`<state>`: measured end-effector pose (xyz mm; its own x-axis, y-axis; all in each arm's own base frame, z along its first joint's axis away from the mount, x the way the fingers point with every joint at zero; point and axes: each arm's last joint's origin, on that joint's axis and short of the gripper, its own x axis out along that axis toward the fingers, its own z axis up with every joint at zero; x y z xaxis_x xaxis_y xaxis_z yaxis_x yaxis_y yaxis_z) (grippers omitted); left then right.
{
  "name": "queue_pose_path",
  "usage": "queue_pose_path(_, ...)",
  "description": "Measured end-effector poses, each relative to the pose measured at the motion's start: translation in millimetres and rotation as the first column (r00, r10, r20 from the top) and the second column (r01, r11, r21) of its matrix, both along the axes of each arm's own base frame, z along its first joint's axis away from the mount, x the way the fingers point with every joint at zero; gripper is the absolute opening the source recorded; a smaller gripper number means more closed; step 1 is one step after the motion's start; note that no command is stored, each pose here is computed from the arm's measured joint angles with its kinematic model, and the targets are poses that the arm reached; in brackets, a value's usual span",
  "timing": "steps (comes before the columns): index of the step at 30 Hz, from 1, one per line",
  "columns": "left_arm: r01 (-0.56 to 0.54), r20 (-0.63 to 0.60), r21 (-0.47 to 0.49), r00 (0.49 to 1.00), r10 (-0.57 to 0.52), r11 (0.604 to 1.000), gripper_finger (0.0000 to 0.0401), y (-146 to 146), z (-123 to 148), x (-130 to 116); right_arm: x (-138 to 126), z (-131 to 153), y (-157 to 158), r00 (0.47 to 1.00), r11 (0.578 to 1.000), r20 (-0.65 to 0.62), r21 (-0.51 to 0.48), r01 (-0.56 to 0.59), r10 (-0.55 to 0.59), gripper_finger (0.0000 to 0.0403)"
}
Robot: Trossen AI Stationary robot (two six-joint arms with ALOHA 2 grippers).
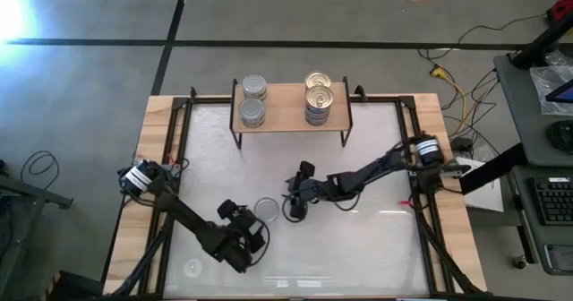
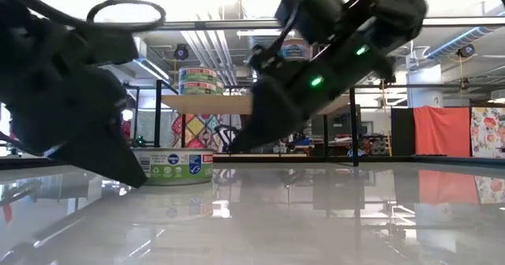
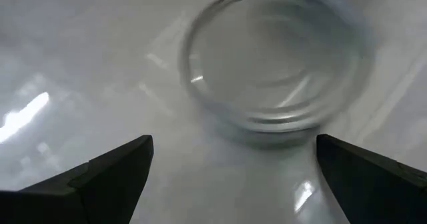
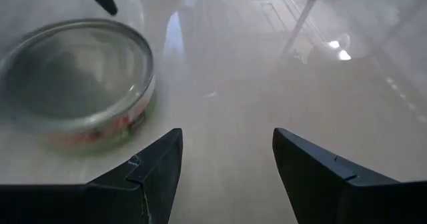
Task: Stack canned seafood by type on shelf
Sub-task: Stack the green tuna can on top of the green tuna can on the shelf
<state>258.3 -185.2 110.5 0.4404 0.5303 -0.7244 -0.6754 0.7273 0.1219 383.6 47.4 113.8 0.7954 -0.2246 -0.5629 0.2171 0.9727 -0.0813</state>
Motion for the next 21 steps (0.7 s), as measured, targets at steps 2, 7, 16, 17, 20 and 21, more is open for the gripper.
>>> queue_pose_path(2,-0.013,-0.044,0.005,0.999,0.013,1.0,0.04,5,2,-1,11,-8,1,1.0,0.999,0.001,0.011,0.031,-0.031,0.0226)
queue_pose_path(7,-0.052,-0.099,0.025,0.994,0.054,0.998,0.04,15,7,-5,34,-10,10,0.999,0.998,-0.005,0.056,0.034,-0.034,0.0226)
queue_pose_path(16,-0.106,-0.218,0.136,0.967,0.135,0.985,0.04,30,14,-21,32,22,37,0.979,0.995,-0.194,0.089,-0.047,0.064,0.0226)
queue_pose_path(17,-0.112,-0.224,0.135,0.964,0.141,0.985,0.04,30,18,-23,28,26,39,0.972,0.995,-0.225,0.088,-0.046,0.064,0.0226)
queue_pose_path(20,-0.092,-0.243,0.108,0.963,0.116,0.99,0.04,24,24,-31,16,36,43,0.96,0.996,-0.273,0.087,-0.033,0.055,0.0226)
queue_pose_path(21,-0.077,-0.242,0.104,0.965,0.1,0.992,0.04,21,24,-34,12,38,45,0.959,0.996,-0.277,0.082,-0.032,0.053,0.0226)
